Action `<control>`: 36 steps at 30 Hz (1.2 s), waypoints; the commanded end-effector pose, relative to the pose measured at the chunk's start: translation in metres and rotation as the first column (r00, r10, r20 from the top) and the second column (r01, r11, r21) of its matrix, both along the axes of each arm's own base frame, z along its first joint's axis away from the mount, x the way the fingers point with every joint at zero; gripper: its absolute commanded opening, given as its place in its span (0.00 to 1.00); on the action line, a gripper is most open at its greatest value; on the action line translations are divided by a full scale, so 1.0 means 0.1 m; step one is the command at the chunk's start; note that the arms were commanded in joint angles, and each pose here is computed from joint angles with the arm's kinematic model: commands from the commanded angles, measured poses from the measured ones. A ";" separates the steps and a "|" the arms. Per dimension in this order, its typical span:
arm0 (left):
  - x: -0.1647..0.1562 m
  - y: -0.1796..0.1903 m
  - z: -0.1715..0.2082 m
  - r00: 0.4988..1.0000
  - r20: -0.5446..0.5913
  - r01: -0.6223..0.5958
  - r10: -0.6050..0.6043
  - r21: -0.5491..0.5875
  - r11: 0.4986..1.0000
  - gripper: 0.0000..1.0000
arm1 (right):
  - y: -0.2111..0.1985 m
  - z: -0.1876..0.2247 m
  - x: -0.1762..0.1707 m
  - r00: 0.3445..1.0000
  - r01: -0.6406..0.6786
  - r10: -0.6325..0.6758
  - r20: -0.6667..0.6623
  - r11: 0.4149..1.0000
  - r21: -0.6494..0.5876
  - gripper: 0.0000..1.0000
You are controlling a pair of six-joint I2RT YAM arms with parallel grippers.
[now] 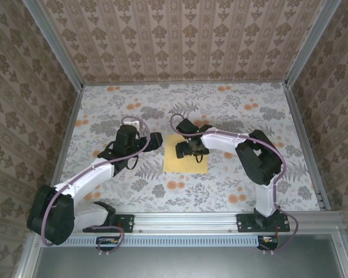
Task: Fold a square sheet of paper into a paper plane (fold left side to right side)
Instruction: Move the square sheet of paper to the center of the table.
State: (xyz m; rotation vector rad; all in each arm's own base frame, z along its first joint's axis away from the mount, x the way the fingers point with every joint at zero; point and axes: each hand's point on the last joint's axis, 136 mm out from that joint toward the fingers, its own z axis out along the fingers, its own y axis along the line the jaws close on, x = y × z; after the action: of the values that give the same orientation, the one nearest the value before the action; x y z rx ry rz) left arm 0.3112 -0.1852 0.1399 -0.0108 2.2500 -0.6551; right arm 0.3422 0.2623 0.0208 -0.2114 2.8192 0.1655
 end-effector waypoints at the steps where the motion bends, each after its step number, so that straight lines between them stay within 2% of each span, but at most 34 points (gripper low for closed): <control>1: 0.03 -0.01 0.17 1.000 0.023 0.001 0.000 -0.020 1.000 1.00 | -0.01 -0.17 -0.07 0.998 -0.025 0.023 -0.052 0.999 -0.035 0.91; 14: 0.04 -0.18 0.00 0.994 -0.097 0.052 -0.058 -0.060 0.997 1.00 | 0.10 0.33 0.09 0.999 -0.034 0.032 0.042 0.998 0.056 0.92; 21: -0.02 -0.35 -0.13 0.974 -0.178 0.114 -0.137 -0.132 0.985 0.99 | -0.03 0.64 0.14 0.995 -0.026 0.017 0.101 0.996 0.091 0.95; 25: -0.08 -0.56 -0.23 0.943 -0.241 0.177 -0.231 -0.225 0.958 0.92 | -0.24 0.69 0.18 0.995 -0.002 -0.008 0.100 0.995 0.100 0.98; 29: -0.13 -0.77 -0.39 0.893 -0.314 0.228 -0.323 -0.303 0.925 0.76 | -0.42 0.67 0.28 0.995 0.034 -0.046 0.090 0.990 0.134 0.99; 36: -0.17 -0.93 -0.69 0.846 -0.413 0.231 -0.338 -0.289 0.929 0.63 | -0.56 0.56 0.48 0.994 0.064 -0.074 0.077 0.989 0.134 1.00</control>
State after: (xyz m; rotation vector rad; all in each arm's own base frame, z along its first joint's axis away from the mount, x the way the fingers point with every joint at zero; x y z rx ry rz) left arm 0.2950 -0.2665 0.0654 0.0464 2.6351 -1.1195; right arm 0.3872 0.2014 0.0835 -0.0474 2.7032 0.3019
